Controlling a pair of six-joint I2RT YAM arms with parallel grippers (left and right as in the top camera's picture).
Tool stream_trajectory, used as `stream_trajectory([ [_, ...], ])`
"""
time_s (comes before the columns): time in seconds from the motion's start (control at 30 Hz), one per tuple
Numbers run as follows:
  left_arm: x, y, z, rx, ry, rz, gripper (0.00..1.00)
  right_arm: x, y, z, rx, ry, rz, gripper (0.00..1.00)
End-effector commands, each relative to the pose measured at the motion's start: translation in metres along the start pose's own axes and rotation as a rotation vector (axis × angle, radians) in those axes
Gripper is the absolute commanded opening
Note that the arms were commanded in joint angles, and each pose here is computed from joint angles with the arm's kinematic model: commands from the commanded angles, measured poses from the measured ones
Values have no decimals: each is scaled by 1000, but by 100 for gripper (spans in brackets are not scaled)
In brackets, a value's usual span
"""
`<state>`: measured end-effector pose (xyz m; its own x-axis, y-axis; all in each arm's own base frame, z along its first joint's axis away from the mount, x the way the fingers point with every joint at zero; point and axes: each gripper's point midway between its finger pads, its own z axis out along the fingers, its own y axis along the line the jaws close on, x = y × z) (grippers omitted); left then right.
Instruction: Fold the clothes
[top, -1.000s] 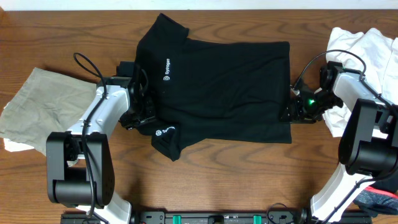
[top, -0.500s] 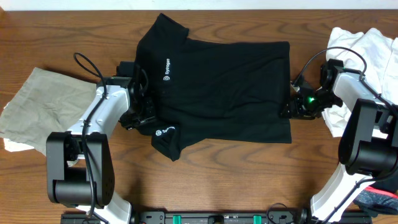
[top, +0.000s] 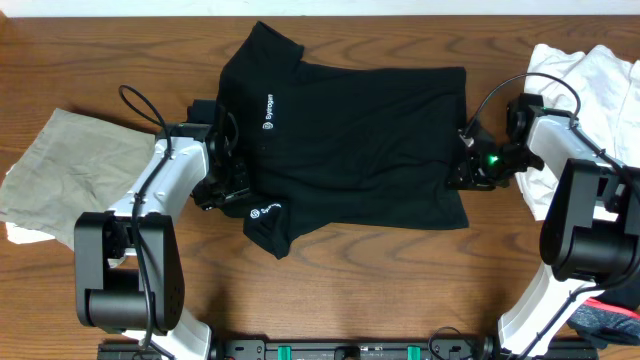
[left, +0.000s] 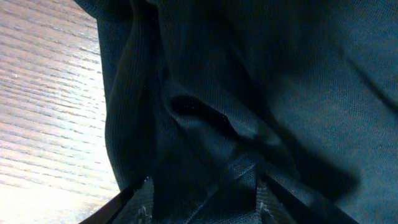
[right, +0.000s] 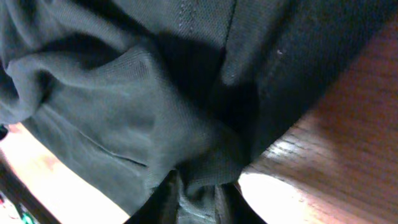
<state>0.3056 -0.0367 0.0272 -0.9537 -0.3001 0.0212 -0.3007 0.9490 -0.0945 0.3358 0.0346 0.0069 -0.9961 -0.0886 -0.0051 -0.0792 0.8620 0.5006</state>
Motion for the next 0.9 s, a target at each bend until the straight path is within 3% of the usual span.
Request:
stream_trajectory([
  [0.0,-1,1,-3,0,-6,10,54,4,5,6,-31,19,2,9],
  [0.43,-1,1,-3,0,-6,10,54,25,-15,-5,17,85,90,4],
  [0.6,-2,1,-3,1,-6,10,54,45,-37,-18,163,171,243,4],
  [0.87,-2,1,-3,1,-6,10,54,43,-34,-29,176,163,234,4],
])
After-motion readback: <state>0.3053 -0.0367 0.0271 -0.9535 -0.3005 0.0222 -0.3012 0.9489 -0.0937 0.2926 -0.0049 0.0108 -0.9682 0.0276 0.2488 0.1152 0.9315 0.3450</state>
